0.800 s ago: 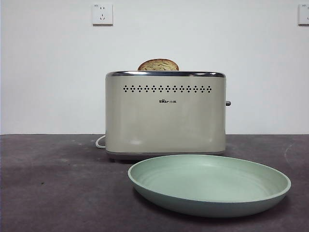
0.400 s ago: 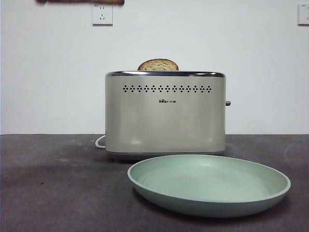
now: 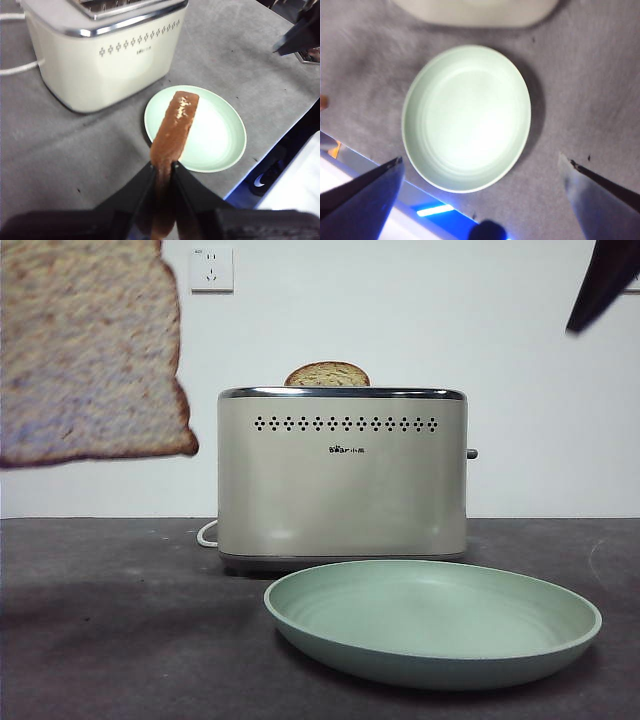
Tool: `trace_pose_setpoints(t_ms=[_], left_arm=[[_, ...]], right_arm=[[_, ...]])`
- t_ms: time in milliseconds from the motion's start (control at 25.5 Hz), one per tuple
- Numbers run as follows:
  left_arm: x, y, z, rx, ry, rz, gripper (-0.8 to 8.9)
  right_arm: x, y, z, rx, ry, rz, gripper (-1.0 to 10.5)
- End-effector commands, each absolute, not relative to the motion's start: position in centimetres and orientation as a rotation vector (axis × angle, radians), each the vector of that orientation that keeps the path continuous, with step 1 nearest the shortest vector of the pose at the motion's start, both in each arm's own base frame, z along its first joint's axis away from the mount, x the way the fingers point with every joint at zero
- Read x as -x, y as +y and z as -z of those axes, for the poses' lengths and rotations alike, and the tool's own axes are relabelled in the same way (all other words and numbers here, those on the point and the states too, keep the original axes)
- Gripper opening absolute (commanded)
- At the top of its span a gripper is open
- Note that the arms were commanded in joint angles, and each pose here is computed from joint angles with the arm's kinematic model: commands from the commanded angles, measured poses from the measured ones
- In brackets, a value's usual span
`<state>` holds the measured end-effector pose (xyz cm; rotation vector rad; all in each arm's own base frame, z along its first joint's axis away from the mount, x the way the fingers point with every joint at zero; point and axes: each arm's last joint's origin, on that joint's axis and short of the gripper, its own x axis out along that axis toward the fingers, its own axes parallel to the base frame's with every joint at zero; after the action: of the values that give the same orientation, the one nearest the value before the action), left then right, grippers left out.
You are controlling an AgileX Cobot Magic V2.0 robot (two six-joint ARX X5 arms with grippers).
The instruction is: Take the bread from the toaster,put the bread on the plate,put the plate on the table
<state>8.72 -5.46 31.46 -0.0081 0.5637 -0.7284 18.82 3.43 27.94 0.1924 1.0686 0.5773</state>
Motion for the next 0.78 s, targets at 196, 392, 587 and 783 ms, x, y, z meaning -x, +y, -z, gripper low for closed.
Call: trace_pose_setpoints(t_ms=[196, 392, 587, 783], left_arm=[[-7.5, -4.8, -31.3, 0.080, 0.554, 0.715, -0.06], [-7.5, -4.7, -31.0, 0.066, 0.584, 0.661, -0.06], [-7.5, -4.6, -31.0, 0.077, 0.588, 0.656, -0.06], [-7.5, -4.6, -31.0, 0.098, 0.595, 0.638, -0.06]], right_arm=[[-23.2, 4.8, -23.4, -0.206, 1.248, -0.588, 5.3], [-25.7, 6.8, -18.9, -0.126, 1.377, -0.565, 5.3], [-26.7, 7.7, -17.0, -0.097, 1.393, -0.570, 3.0], [-27.0, 8.0, -16.9, -0.091, 1.368, -0.578, 1.8]])
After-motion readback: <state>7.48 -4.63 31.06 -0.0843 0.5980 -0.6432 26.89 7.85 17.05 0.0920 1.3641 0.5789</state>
